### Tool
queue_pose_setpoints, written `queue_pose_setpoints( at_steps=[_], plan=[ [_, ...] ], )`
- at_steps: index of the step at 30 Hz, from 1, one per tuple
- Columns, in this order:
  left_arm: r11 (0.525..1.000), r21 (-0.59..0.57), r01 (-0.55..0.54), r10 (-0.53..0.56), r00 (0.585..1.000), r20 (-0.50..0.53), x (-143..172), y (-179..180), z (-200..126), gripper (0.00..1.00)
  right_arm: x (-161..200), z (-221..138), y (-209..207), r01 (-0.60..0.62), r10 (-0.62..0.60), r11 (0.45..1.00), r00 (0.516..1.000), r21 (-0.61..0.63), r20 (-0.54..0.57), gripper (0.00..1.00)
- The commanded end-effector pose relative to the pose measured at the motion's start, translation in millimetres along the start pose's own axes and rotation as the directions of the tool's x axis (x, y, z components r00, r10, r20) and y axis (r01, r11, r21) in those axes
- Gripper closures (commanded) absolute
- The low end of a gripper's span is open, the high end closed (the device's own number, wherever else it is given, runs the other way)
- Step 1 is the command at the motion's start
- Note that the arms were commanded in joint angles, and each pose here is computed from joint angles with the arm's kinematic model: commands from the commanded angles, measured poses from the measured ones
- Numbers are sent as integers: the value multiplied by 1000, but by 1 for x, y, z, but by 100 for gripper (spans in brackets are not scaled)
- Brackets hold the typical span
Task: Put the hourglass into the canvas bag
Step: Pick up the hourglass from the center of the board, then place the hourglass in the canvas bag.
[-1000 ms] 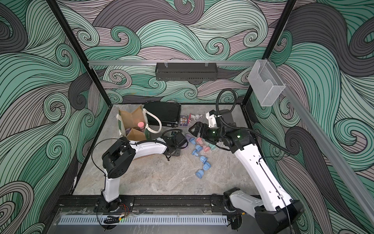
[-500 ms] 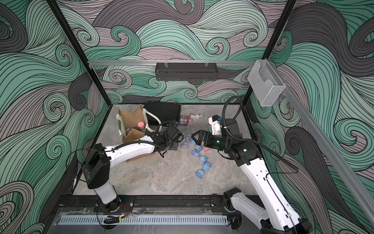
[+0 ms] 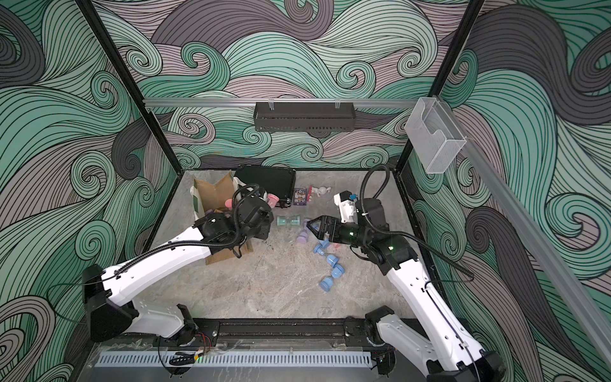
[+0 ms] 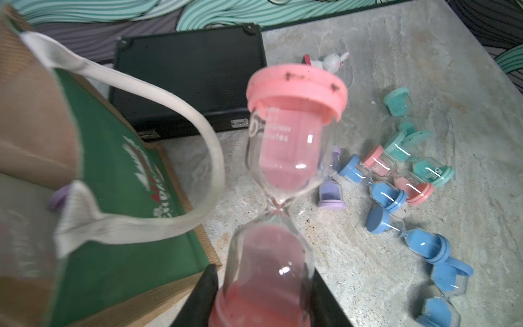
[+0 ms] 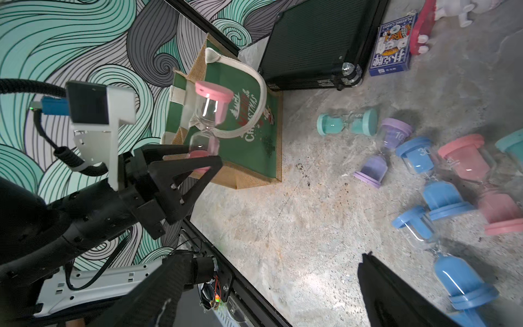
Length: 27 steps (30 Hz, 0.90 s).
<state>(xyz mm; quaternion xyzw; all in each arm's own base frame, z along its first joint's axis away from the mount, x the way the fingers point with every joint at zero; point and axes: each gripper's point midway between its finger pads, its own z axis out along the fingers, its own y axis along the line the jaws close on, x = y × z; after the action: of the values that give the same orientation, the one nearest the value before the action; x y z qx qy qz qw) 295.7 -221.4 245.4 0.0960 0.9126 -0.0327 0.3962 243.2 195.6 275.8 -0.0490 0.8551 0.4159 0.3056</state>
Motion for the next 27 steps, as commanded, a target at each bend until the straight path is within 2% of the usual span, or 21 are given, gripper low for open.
queue_pose_setpoints(
  at_steps=[1, 9, 13, 21, 27],
  plan=[
    [994, -103, -35, 36, 999, 5, -9, 38, -17, 77, -7, 8, 26, 20, -20, 995, 1000, -99, 1, 0],
    [972, -232, 35, -46, 998, -45, -14, 104, -20, 77, -17, 14, 94, 82, -86, 962, 996, -262, -4, 0],
    [970, -234, 71, -78, 997, -22, -23, 118, -19, 78, -21, 10, 118, 86, -94, 941, 996, -328, -9, 0],
    [972, -169, 160, -154, 987, 51, -45, 132, -29, 79, -27, -1, 137, 102, -106, 924, 994, -368, 11, 0],
    [958, -219, 188, -195, 981, -10, -42, 154, -16, 81, -30, -6, 148, 94, -97, 912, 995, -400, 14, 0]
  ],
)
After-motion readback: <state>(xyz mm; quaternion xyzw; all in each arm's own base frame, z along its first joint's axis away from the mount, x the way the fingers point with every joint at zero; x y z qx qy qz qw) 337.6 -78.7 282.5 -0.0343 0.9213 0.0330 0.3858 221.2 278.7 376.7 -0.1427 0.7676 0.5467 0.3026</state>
